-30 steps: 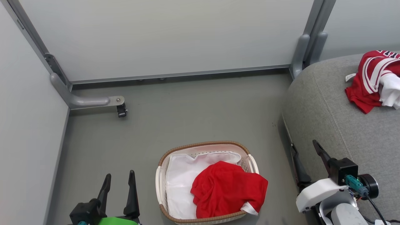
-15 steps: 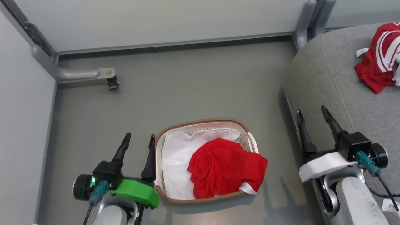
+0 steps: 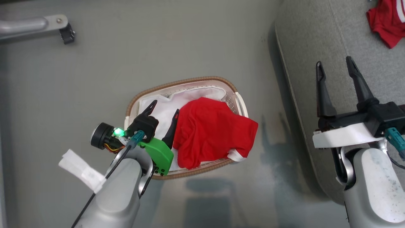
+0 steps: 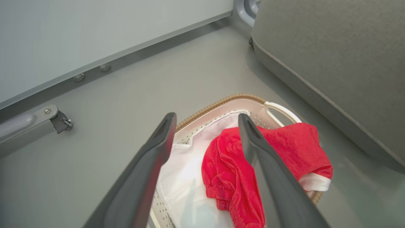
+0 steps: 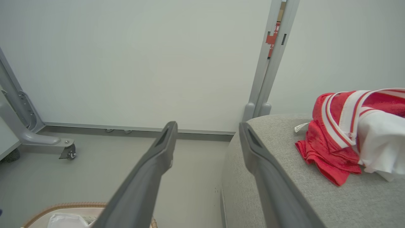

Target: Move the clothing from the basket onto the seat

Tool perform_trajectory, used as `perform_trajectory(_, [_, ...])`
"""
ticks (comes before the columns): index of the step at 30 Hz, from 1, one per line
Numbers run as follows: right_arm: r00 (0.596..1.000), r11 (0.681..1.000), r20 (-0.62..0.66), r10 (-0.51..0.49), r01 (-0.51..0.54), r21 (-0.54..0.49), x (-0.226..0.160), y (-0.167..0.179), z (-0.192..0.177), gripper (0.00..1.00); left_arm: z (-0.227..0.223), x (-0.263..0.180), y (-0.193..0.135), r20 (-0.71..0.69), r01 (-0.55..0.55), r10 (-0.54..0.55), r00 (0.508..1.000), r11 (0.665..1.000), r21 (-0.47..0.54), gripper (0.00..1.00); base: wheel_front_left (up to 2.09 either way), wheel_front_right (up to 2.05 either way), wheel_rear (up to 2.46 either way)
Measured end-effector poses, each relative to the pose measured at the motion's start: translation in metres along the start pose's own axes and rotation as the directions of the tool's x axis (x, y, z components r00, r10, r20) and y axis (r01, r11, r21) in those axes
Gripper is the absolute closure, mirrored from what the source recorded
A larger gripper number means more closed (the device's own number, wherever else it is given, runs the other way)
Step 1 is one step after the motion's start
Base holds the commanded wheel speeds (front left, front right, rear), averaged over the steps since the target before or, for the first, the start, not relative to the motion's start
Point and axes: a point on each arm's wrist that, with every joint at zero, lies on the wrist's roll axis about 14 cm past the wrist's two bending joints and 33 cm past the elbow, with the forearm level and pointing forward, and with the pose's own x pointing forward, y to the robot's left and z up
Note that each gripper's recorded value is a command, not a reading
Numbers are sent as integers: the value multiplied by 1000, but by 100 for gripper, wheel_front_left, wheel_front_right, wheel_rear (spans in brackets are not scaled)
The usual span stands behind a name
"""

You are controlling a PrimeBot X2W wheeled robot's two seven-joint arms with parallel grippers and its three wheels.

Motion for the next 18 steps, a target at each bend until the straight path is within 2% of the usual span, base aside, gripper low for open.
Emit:
perform_trajectory(7, [1000,999,-2,-30,30,-18,11,-16,-16,0,-72,40,-12,-229,100,-100,968,995,-8,0,0,0,0])
perform_trajectory(13, [1000,999,-11,-27,27,-30,19,-19,-33,0,-131,55,-37,-382,229,-213,899,973,-5,0,0,0,0])
perform_trajectory(18, [999,999,-41,-33,32,-40,23,-25,-54,0,-178,61,-36,-481,240,-235,844,969,-52,0,0,0,0])
